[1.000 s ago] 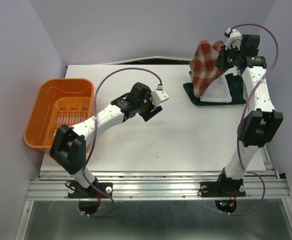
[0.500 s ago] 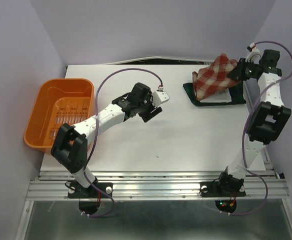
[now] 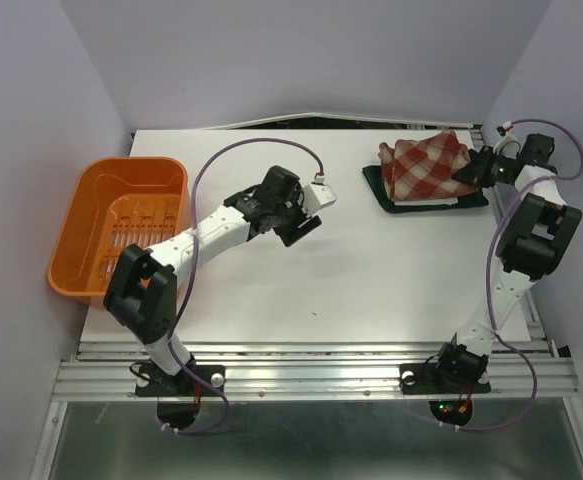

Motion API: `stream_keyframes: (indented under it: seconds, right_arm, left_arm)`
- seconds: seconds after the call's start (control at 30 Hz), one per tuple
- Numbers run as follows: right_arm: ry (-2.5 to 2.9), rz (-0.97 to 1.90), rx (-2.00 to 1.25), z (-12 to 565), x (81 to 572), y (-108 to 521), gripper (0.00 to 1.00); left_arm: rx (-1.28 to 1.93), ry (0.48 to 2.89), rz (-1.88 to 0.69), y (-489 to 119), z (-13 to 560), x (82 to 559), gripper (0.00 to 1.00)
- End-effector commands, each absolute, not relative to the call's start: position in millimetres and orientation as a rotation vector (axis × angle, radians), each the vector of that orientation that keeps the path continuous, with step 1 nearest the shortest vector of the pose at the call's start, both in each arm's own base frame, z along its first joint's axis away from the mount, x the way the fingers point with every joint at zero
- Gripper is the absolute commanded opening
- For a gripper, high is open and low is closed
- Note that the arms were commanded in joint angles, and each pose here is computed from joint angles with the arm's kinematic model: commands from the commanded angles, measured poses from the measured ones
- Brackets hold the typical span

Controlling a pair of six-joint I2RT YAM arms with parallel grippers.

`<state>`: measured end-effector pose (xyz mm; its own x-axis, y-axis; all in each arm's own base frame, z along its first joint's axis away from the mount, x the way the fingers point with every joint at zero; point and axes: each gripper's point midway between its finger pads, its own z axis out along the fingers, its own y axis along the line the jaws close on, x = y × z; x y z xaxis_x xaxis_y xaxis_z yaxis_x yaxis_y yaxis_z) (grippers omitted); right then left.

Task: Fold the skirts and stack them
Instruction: Neatly place the folded skirt to the corner

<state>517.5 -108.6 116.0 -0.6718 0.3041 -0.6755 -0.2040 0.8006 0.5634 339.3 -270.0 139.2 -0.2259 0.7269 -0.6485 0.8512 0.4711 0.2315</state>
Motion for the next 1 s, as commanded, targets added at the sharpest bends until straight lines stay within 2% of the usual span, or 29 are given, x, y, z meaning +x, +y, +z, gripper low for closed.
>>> stream_keyframes:
  seconds: [0.0, 0.1, 0.13, 0.2, 0.23, 0.37, 0.43, 0.47, 0.63, 0.7, 0.83, 0.97]
  right_arm:
    - [2.109, 0.785, 0.026, 124, 527, -111, 0.16]
    - [2.12, 0.738, 0.055, 124, 528, -121, 0.3]
    - [2.122, 0.714, 0.062, 127, 529, -124, 0.46]
    - [2.128, 0.655, 0.062, 132, 531, -131, 0.6]
    - [2.127, 0.623, 0.062, 138, 531, -134, 0.76]
    - [2.135, 0.483, 0.052, 158, 531, -149, 0.92]
    - [2.143, 0.425, 0.043, 167, 529, -155, 0.95]
    - [2.134, 0.404, 0.036, 176, 529, -156, 1.0]
    - [2.11, 0.286, 0.003, 223, 517, -162, 1.0]
    - [2.118, 0.233, -0.01, 238, 509, -165, 1.0]
    - [2.106, 0.178, -0.052, 271, 490, -160, 1.0]
    - [2.147, 0.265, -0.17, 285, 456, -100, 1.0]
  left_arm:
    - [1.27, 1.991, -0.271, -272, 159, 343, 0.74]
    - [1.233, 2.015, -0.31, -266, 162, 345, 0.74]
    - [1.221, 2.027, -0.338, -262, 163, 346, 0.74]
    - [1.191, 2.036, -0.39, -261, 169, 347, 0.74]
    - [1.162, 2.049, -0.398, -254, 171, 351, 0.74]
    - [1.099, 2.047, -0.444, -243, 185, 356, 0.74]
    - [1.078, 2.031, -0.45, -239, 193, 356, 0.74]
    - [1.071, 2.027, -0.447, -237, 195, 357, 0.74]
    - [0.997, 2.019, -0.482, -219, 206, 353, 0.81]
    - [0.965, 2.035, -0.513, -210, 203, 350, 0.98]
    - [0.862, 2.005, -0.496, -185, 215, 353, 0.98]
    - [0.77, 2.001, -0.389, -164, 223, 363, 0.98]
